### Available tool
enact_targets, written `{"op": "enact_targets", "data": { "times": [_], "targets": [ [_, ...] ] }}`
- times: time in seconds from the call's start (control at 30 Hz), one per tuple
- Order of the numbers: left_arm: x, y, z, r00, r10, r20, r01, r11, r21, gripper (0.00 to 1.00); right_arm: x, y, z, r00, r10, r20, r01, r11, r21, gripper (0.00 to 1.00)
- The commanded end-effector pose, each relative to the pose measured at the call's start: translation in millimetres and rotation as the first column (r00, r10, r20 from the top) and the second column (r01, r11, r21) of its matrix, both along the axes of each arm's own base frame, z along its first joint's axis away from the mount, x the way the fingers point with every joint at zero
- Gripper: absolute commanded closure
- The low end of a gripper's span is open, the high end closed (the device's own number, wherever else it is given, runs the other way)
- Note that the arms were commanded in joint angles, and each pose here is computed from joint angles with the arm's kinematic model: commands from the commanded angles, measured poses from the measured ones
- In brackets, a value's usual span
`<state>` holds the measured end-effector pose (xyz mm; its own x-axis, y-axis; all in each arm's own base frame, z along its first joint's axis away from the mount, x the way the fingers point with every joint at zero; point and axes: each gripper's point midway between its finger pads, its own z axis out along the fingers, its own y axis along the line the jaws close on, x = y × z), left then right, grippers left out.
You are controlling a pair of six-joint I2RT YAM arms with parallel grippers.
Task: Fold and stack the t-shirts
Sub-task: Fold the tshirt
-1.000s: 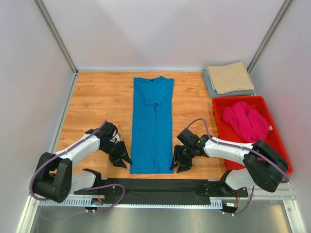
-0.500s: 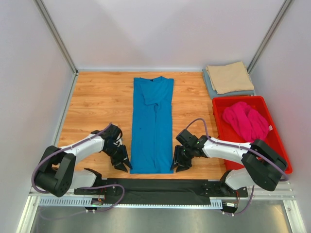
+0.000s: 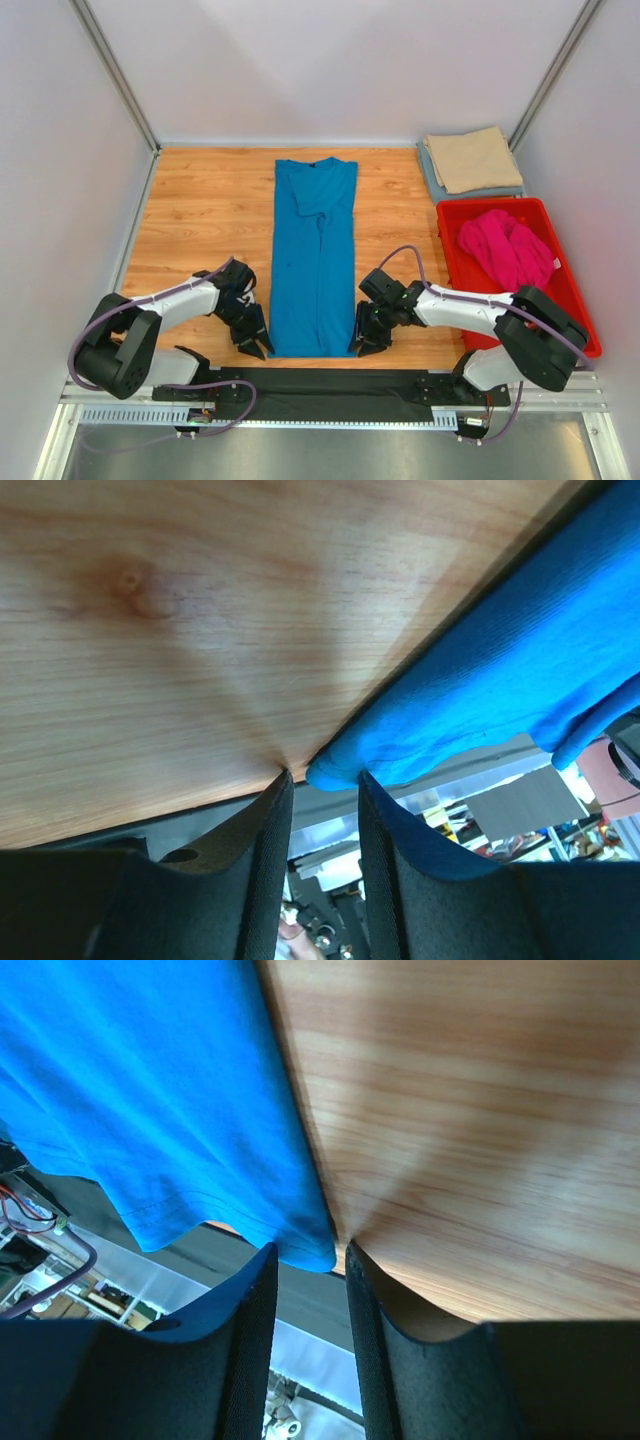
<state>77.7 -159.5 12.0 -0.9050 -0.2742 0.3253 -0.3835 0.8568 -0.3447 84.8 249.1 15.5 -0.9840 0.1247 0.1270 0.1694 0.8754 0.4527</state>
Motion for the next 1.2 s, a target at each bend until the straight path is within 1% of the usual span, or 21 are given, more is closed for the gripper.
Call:
{"op": "enact_targets", "data": {
  "times": [0.0, 0.07, 0.13, 0.17, 0.2, 0.23, 0.33, 0.37, 0.57, 0.63, 0.8, 0.9, 0.97, 1.07, 1.1, 1.17],
  "targets": [
    [4.1, 1.6, -10.1, 1.000, 0.012, 0.028, -0.013, 1.000, 0.022, 0.60, -2.1, -2.3, -11.3, 1.000, -0.005, -0.002, 0.005, 0.999, -0.033, 0.65],
    [3.9, 0.5, -10.4, 1.000, 0.012, 0.020, -0.012, 1.000, 0.017, 0.65, -2.1, -2.8, -11.7, 1.000, -0.010, 0.000, 0.010, 0.999, -0.039, 0.65],
    [4.0, 0.6, -10.8, 1.000, 0.010, 0.018, -0.011, 1.000, 0.020, 0.70, -3.9, -5.4, -11.0, 1.000, -0.009, 0.001, 0.009, 0.999, -0.054, 0.69],
    [4.8, 0.8, -10.8, 1.000, 0.011, 0.020, -0.011, 1.000, 0.022, 0.75, -2.8, -7.7, -11.5, 1.000, -0.013, 0.007, 0.013, 0.998, -0.065, 0.72],
    [5.8, 0.0, -10.3, 1.000, 0.011, 0.022, -0.011, 1.000, 0.020, 0.78, -3.8, -10.1, -9.4, 1.000, -0.009, 0.012, 0.010, 0.997, -0.070, 0.77],
    [6.6, -0.3, -9.0, 1.000, 0.008, 0.018, -0.008, 1.000, 0.022, 0.87, -1.3, -10.5, -7.9, 1.000, -0.014, 0.023, 0.016, 0.997, -0.075, 0.83],
    [8.4, -1.0, -5.9, 1.000, 0.002, 0.010, -0.002, 1.000, 0.026, 0.97, -1.1, -14.0, -3.4, 0.999, 0.000, 0.033, 0.003, 0.996, -0.090, 0.94],
    [9.9, -1.5, -2.9, 1.000, 0.002, 0.008, -0.002, 1.000, 0.029, 1.00, 2.7, -11.2, 1.2, 0.999, 0.004, 0.048, 0.000, 0.996, -0.088, 1.00],
    [18.9, -7.3, 12.2, 0.999, 0.031, 0.038, -0.032, 0.999, 0.009, 1.00, 12.8, -15.5, 15.9, 0.995, 0.029, 0.090, -0.016, 0.989, -0.144, 1.00],
    [21.3, -7.2, 16.0, 0.998, 0.039, 0.051, -0.039, 0.999, 0.011, 1.00, 16.4, -13.1, 23.8, 0.994, 0.035, 0.106, -0.020, 0.990, -0.143, 1.00],
    [18.5, -2.8, 22.4, 0.998, 0.043, 0.041, -0.045, 0.998, 0.040, 1.00, 21.5, -8.9, 32.4, 0.992, 0.043, 0.118, -0.026, 0.990, -0.140, 1.00],
    [24.8, -3.5, 24.0, 0.997, 0.043, 0.063, -0.045, 0.998, 0.042, 1.00, 23.3, -8.9, 34.3, 0.990, 0.051, 0.128, -0.032, 0.989, -0.147, 1.00],
    [26.8, -3.3, 27.1, 0.998, 0.034, 0.054, -0.037, 0.998, 0.055, 1.00, 26.0, -9.4, 36.4, 0.989, 0.047, 0.139, -0.026, 0.988, -0.151, 1.00],
    [30.9, -7.7, 32.2, 0.998, 0.042, 0.053, -0.044, 0.998, 0.038, 1.00, 33.5, -5.7, 46.4, 0.983, 0.065, 0.173, -0.039, 0.988, -0.150, 1.00],
    [33.8, -8.0, 33.6, 0.997, 0.044, 0.057, -0.046, 0.998, 0.039, 1.00, 33.7, -11.4, 48.1, 0.981, 0.091, 0.174, -0.059, 0.981, -0.183, 1.00],
    [47.3, -10.1, 39.9, 0.996, 0.042, 0.078, -0.045, 0.998, 0.035, 1.00, 50.3, -8.2, 58.9, 0.971, 0.108, 0.214, -0.062, 0.975, -0.214, 1.00]
  ]
}}
